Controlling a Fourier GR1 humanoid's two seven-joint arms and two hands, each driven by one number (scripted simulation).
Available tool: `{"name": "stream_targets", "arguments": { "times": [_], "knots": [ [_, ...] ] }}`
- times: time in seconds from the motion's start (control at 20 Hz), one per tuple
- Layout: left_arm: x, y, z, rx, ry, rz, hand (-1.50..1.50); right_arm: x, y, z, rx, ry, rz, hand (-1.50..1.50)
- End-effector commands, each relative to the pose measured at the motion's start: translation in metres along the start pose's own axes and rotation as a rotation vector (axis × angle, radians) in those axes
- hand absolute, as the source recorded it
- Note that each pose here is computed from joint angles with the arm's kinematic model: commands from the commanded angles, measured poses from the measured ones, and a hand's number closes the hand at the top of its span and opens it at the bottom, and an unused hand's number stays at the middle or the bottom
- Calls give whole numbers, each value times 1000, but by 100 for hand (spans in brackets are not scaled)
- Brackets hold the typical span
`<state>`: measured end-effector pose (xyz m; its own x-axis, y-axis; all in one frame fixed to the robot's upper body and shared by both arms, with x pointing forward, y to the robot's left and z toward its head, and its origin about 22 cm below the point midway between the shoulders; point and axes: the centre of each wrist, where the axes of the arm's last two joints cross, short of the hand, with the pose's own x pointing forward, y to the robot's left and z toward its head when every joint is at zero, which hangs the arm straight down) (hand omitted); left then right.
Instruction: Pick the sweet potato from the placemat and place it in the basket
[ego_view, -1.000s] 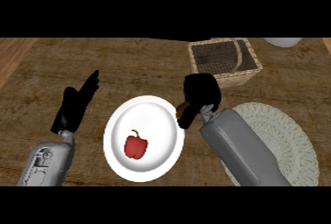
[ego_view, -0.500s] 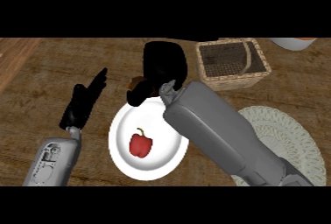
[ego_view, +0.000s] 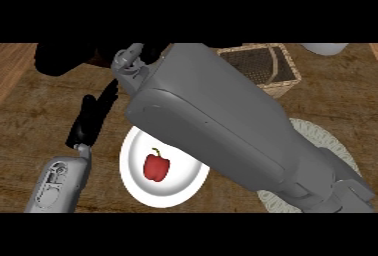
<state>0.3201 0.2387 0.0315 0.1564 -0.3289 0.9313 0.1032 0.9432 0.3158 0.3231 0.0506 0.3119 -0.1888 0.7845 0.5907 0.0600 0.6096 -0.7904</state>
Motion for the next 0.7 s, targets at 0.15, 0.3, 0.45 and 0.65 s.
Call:
{"name": "stream_targets", "arguments": {
  "times": [0.15, 0.3, 0.45, 0.65],
  "knots": [
    [-5, 2, 3, 22, 13, 9, 0, 76, -44, -1, -117, 26, -107, 150],
    [-13, 21, 8, 49, 21, 8, 0, 96, -67, -6, -109, 46, -122, 150],
    [-15, 11, 10, 53, 21, 13, 0, 109, -76, -11, -152, 43, -101, 150],
    [-20, 27, 15, 66, 24, 8, 0, 103, -89, -30, -219, 115, -42, 150]
  ]
}}
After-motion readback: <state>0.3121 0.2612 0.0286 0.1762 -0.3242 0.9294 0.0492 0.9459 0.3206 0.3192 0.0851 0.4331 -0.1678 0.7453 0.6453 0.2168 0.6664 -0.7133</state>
